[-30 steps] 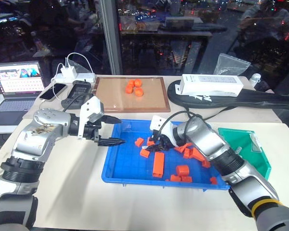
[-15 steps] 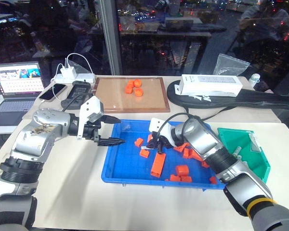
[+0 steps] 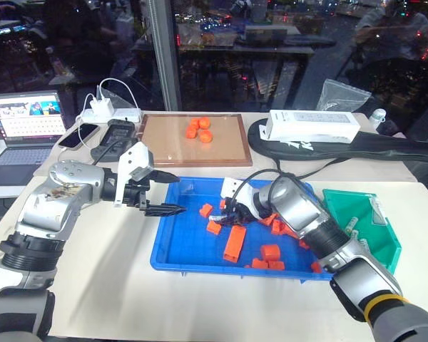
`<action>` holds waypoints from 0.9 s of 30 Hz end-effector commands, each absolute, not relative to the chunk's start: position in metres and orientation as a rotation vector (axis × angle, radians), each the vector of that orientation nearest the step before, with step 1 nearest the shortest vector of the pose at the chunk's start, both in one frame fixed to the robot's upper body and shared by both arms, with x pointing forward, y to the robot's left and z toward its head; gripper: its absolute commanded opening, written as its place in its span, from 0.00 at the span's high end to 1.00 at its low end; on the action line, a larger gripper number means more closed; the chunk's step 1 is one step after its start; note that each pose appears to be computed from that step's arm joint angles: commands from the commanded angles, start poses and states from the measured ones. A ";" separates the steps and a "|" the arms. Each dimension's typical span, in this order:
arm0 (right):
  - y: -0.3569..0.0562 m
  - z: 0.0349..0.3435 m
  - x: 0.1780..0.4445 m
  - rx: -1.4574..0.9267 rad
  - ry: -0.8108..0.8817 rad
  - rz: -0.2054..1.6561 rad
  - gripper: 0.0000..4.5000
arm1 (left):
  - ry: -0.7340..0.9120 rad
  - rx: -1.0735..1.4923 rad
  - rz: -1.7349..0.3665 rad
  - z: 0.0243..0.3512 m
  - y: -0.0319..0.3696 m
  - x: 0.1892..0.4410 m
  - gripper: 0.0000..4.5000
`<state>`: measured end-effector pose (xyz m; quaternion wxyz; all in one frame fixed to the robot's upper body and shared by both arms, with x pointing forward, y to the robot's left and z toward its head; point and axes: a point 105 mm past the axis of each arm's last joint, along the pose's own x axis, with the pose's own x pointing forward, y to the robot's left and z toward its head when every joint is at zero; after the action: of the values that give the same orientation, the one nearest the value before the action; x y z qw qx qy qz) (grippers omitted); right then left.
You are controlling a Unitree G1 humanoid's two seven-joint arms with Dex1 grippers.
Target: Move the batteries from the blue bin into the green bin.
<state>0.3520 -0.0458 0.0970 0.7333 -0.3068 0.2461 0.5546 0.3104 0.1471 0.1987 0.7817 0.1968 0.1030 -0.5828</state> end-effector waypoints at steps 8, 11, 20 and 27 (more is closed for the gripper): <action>-0.048 0.097 0.356 -0.670 0.544 1.190 0.61 | 0.174 0.453 -1.250 0.211 0.148 0.308 0.00; -0.050 0.105 0.357 -0.671 0.516 1.181 0.85 | 0.170 0.444 -1.259 0.212 0.147 0.308 0.00; -0.106 0.170 0.353 -0.604 0.439 1.057 0.95 | 0.115 0.379 -1.339 0.224 0.135 0.306 0.00; -0.198 0.216 0.334 -0.596 0.466 0.780 0.95 | 0.061 0.336 -1.428 0.232 0.116 0.310 0.00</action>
<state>0.3425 -0.1900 0.1993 0.8457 -0.2853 0.2400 0.3819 0.3112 0.1220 0.2198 0.7525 0.1486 0.0524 -0.6395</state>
